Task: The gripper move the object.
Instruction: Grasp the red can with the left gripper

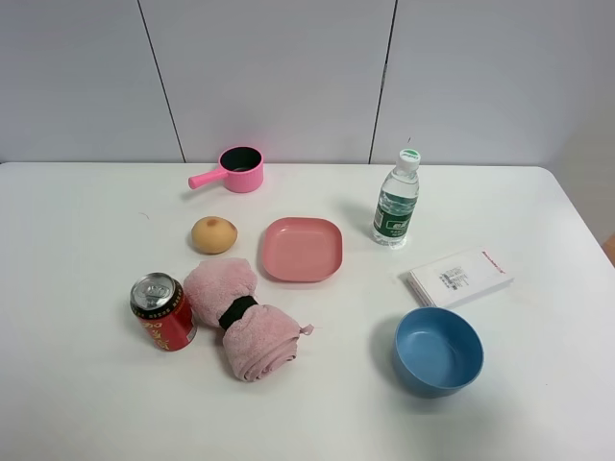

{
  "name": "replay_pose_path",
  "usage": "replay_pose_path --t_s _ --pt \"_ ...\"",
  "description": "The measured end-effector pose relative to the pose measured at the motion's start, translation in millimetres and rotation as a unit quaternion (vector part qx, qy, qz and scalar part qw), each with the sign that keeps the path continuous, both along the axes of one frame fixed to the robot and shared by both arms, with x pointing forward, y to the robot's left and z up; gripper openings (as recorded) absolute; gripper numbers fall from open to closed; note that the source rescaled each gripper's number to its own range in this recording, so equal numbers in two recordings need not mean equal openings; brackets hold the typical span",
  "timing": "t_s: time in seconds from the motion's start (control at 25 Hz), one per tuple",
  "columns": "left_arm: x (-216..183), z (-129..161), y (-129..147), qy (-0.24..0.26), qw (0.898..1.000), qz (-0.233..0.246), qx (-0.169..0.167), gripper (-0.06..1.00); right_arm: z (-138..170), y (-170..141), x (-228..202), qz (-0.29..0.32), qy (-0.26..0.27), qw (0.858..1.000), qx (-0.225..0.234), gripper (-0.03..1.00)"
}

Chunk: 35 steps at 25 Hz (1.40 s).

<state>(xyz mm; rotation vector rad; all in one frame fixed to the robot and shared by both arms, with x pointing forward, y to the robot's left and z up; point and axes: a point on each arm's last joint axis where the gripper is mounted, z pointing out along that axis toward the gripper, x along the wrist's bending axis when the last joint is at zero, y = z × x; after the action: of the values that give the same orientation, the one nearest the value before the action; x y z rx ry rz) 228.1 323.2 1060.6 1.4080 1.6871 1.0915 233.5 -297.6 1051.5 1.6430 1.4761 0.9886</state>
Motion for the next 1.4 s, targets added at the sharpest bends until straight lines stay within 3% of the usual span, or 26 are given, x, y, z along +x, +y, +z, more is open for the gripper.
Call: replay_pose_path --t_s 1.0,1.4 --pt "0.0 0.0 0.0 0.0 1.0 0.0 0.0 1.0 0.0 0.0 0.0 0.0 0.0 1.0 0.0 1.0" --pt "2.4 4.7 -1.9 -0.028 1.0 -0.013 0.002 1.0 0.0 0.0 0.0 0.0 0.0 1.0 0.0 1.0"
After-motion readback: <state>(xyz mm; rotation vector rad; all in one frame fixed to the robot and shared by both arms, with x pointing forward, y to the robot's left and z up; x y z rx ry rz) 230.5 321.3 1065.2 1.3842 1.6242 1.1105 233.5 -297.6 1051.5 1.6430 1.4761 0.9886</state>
